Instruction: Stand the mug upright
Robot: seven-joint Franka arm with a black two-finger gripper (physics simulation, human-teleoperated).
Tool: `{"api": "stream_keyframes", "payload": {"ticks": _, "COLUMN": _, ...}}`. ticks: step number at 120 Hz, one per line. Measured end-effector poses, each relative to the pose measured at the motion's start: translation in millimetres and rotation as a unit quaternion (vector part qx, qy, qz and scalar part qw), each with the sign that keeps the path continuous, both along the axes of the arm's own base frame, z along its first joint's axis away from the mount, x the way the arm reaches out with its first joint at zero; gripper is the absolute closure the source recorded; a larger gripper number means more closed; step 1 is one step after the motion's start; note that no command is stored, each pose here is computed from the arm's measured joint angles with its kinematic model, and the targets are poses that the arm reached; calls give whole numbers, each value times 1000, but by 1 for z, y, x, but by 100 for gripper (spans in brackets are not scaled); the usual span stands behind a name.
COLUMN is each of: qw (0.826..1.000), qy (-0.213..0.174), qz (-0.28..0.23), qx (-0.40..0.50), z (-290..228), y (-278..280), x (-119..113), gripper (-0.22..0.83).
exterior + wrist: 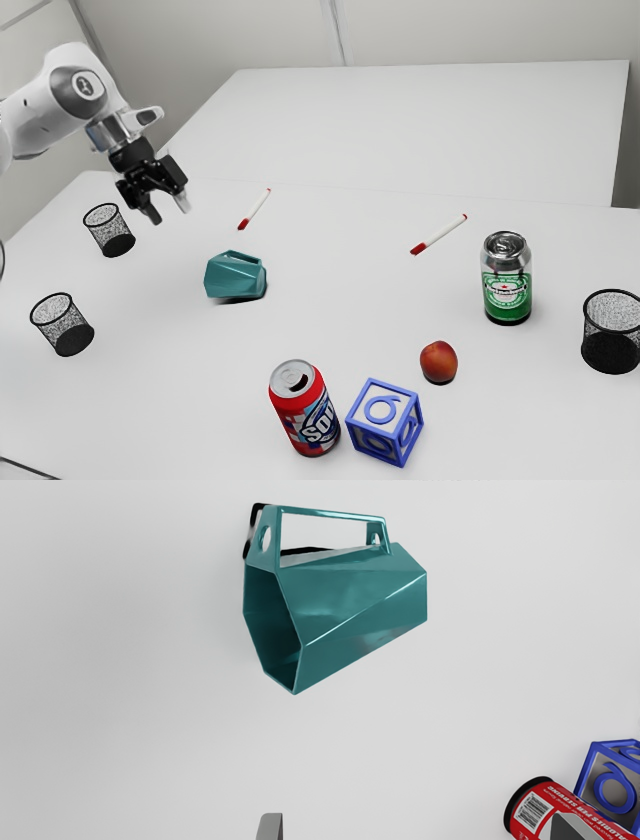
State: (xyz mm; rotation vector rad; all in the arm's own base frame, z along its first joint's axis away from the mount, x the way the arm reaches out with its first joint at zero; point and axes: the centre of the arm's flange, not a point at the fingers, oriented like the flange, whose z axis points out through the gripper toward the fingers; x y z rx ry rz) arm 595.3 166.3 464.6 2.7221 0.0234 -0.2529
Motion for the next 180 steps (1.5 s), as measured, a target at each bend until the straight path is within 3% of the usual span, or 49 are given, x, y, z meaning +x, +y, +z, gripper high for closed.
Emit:
{"api": "stream_keyframes", "payload": {"ticks": 84, "qw": 992, "qy": -39, "qz": 23, "qx": -118, "z": -122, "y": 32, "x": 1, "gripper": 2}}
{"api": "stream_keyframes", "payload": {"ticks": 150, "qw": 959, "qy": -106, "qz": 68, "qx": -252, "z": -179, "y": 19, "x": -11, "gripper": 6}}
{"api": "stream_keyframes", "payload": {"ticks": 164, "qw": 953, "qy": -121, "qz": 68, "qx": -268, "z": -184, "y": 17, "x": -11, "gripper": 11}}
{"api": "stream_keyframes", "payload": {"ticks": 180, "qw": 950, "qy": -136, "qz": 60, "qx": -276, "z": -186, "y": 16, "x": -11, "gripper": 29}}
